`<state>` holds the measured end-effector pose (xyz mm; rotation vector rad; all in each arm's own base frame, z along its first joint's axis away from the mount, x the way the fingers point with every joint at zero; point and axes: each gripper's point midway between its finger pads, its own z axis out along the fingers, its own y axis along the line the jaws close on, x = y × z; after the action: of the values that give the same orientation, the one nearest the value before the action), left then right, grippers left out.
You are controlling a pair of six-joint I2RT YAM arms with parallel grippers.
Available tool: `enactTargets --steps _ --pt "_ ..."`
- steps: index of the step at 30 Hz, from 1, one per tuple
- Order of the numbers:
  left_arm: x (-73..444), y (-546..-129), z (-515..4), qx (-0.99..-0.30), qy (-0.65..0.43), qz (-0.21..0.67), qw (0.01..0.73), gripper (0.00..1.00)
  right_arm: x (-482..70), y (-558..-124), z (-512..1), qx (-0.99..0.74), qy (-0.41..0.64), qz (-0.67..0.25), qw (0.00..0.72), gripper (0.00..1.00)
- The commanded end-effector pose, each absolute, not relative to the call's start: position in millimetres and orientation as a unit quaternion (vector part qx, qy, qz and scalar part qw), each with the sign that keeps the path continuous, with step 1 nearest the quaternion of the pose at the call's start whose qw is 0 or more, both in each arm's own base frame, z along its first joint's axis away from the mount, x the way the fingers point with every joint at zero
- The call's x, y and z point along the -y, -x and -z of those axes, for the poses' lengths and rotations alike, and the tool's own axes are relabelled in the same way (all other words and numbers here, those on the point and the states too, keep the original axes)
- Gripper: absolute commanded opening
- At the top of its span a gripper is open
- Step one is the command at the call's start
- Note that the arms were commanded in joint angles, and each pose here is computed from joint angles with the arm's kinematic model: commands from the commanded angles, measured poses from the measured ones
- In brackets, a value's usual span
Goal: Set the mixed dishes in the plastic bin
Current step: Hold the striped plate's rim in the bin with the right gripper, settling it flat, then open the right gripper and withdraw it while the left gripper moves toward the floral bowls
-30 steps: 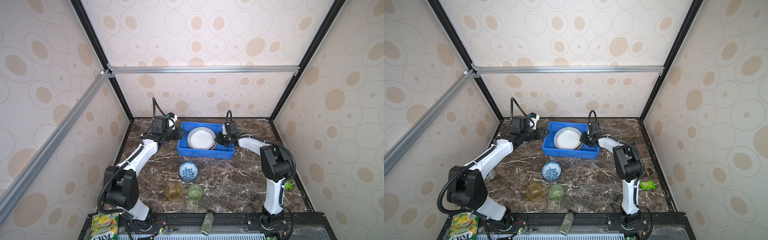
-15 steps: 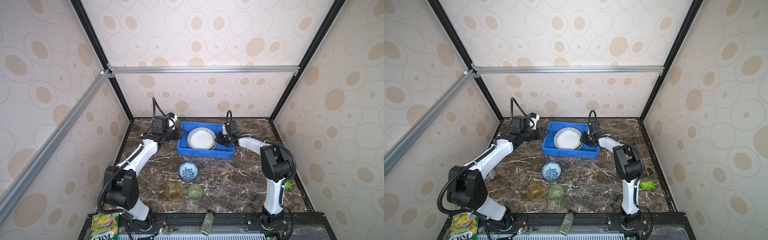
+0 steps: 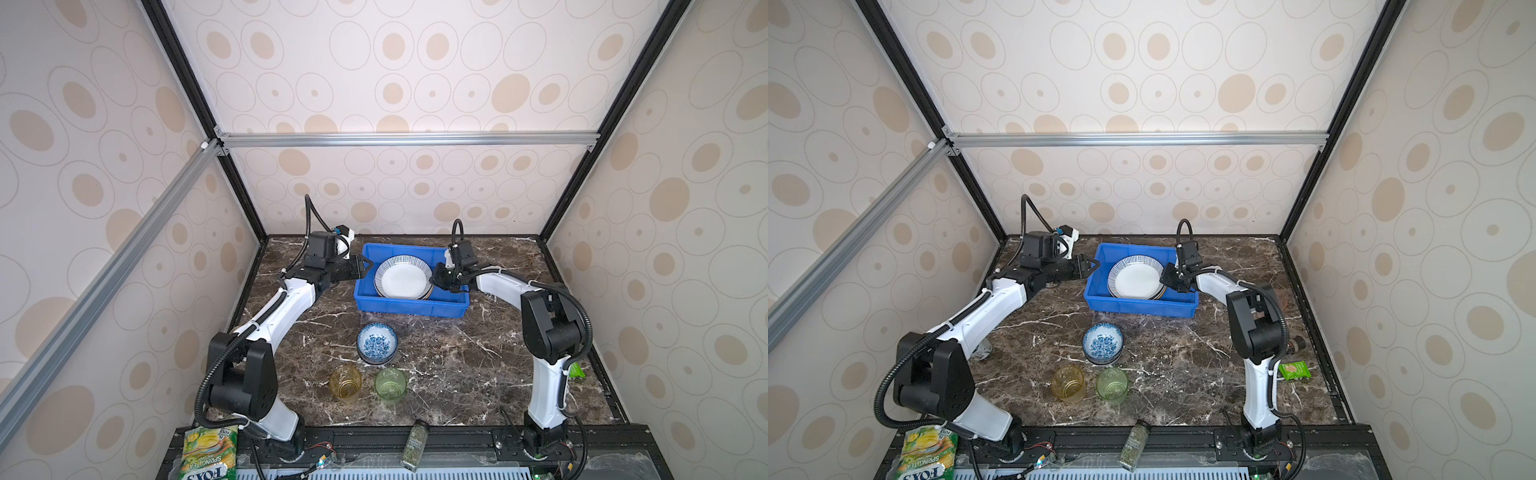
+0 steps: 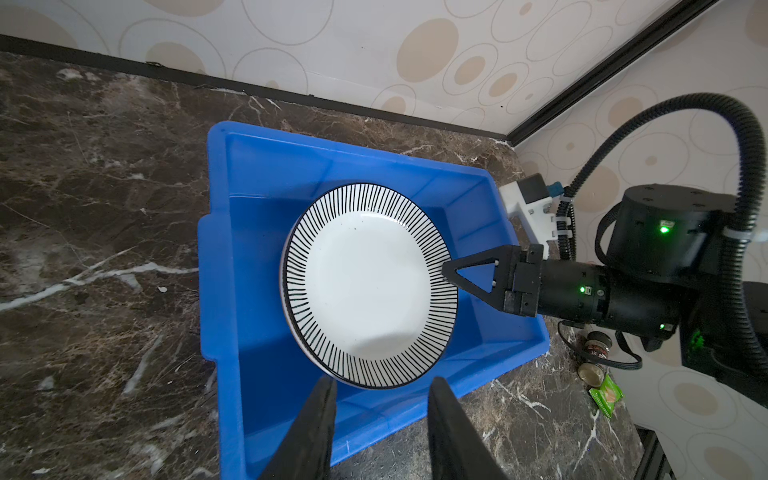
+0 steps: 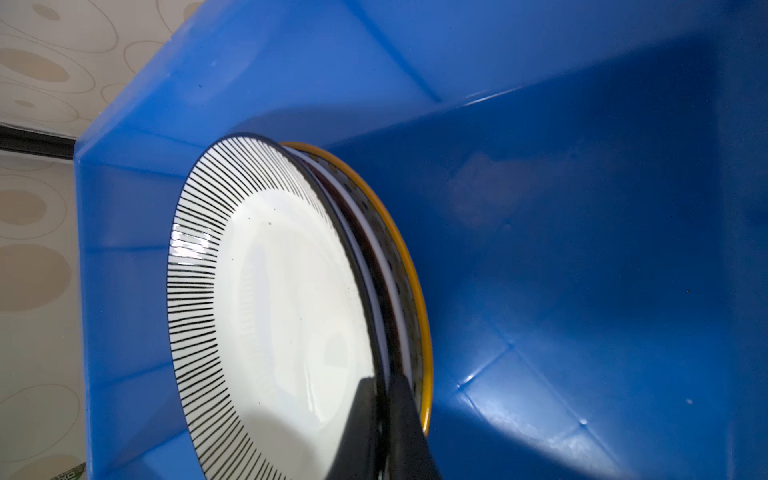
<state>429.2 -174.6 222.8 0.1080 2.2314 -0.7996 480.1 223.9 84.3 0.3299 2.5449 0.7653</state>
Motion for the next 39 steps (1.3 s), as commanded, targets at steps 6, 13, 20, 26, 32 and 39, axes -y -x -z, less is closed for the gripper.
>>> enactTargets --steps 6,13,20,26,32,39 --pt "171 -426 -248 -0.859 -0.049 0.317 0.399 0.38 -227 -488 -96 -0.922 -0.110 -0.288 0.233 0.12" --pt "171 -424 -249 -0.858 -0.050 0.318 0.400 0.38 -227 -488 -92 -0.924 -0.117 -0.287 0.223 0.18" --pt "170 -423 -250 -0.858 -0.049 0.317 0.402 0.38 -225 -486 -90 -0.928 -0.112 -0.279 0.219 0.20" --pt "171 -422 -251 -0.857 -0.049 0.318 0.402 0.38 -223 -484 -93 -0.931 -0.106 -0.272 0.220 0.20" --pt "170 -422 -249 -0.858 -0.048 0.318 0.400 0.38 -217 -482 -99 -0.934 -0.099 -0.258 0.227 0.22" --pt "169 -418 -244 -0.862 -0.048 0.314 0.396 0.38 -211 -479 -113 -0.933 -0.089 -0.246 0.245 0.27"
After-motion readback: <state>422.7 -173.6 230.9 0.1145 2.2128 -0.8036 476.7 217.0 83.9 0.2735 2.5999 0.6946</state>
